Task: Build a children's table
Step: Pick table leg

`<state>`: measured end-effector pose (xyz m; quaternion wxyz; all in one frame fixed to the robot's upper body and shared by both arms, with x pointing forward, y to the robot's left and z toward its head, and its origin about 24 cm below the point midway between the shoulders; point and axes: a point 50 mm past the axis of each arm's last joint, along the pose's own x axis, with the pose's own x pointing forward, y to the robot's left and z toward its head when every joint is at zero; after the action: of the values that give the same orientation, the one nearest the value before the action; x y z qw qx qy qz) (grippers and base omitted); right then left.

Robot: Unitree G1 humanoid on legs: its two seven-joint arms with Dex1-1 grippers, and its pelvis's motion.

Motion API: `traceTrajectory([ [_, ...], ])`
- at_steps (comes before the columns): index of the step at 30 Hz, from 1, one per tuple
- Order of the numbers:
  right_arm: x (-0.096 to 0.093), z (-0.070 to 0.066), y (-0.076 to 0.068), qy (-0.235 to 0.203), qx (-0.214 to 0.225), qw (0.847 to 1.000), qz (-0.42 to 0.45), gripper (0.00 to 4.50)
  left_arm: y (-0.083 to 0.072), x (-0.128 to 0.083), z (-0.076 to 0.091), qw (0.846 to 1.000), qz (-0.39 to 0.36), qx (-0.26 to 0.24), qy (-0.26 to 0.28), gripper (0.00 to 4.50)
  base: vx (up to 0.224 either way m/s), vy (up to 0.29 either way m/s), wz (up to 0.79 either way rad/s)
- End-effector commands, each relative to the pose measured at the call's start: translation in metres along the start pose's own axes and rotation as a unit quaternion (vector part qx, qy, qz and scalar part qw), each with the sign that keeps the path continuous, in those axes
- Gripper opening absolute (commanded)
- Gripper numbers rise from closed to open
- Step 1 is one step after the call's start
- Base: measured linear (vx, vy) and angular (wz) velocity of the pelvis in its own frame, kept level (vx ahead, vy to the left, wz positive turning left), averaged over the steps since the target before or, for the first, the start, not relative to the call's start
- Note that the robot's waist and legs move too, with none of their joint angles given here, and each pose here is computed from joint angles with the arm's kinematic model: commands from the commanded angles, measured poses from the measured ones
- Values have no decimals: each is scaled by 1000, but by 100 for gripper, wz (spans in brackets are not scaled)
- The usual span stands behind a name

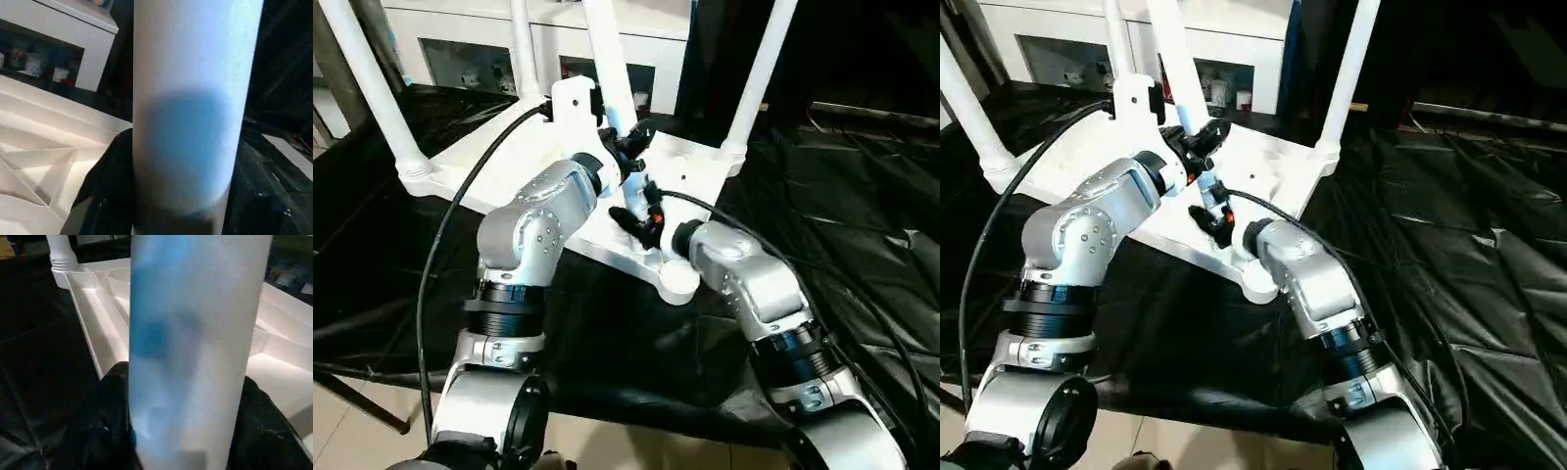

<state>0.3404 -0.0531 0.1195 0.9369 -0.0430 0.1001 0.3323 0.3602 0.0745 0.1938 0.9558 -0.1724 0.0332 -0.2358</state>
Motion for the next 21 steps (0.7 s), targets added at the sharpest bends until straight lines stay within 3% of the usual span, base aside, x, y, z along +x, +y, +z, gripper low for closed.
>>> traceTrajectory([
  [1, -1, 0, 5, -4, 0, 1000, 24, 211, -6, 0, 15, 999, -4, 28, -35, 223, 0, 0, 0],
  [6, -21, 13, 7, -88, 34, 983, 160, 205, -6, -8, 21, 994, -94, -33, -44, 286, 0, 0, 0],
  [8, -26, 15, 7, -97, 35, 977, 184, 204, -6, -10, 23, 991, -116, -47, -47, 293, 0, 0, 0],
  [10, -46, 15, 4, -122, 62, 951, 278, 203, -8, -24, 25, 964, -239, -109, -38, 296, 0, 0, 0],
  [11, -54, 15, 2, -124, 72, 940, 310, 202, -12, -32, 25, 947, -296, -123, -32, 296, 0, 0, 0],
  [13, -61, 15, -1, -133, 87, 927, 339, 202, -15, -40, 24, 929, -347, -125, -25, 296, 0, 0, 0],
  [14, -61, 15, -1, -133, 87, 927, 339, 201, -15, -40, 24, 929, -347, -125, -25, 296, 0, 0, 0],
  [18, -72, 11, -6, -121, 88, 909, 390, 201, -29, -55, 13, 891, -440, -113, 19, 296, 0, 0, 0],
  [21, -76, 8, -4, -112, 91, 900, 412, 200, -35, -60, 7, 877, -467, -105, 35, 279, 0, 0, 0],
])
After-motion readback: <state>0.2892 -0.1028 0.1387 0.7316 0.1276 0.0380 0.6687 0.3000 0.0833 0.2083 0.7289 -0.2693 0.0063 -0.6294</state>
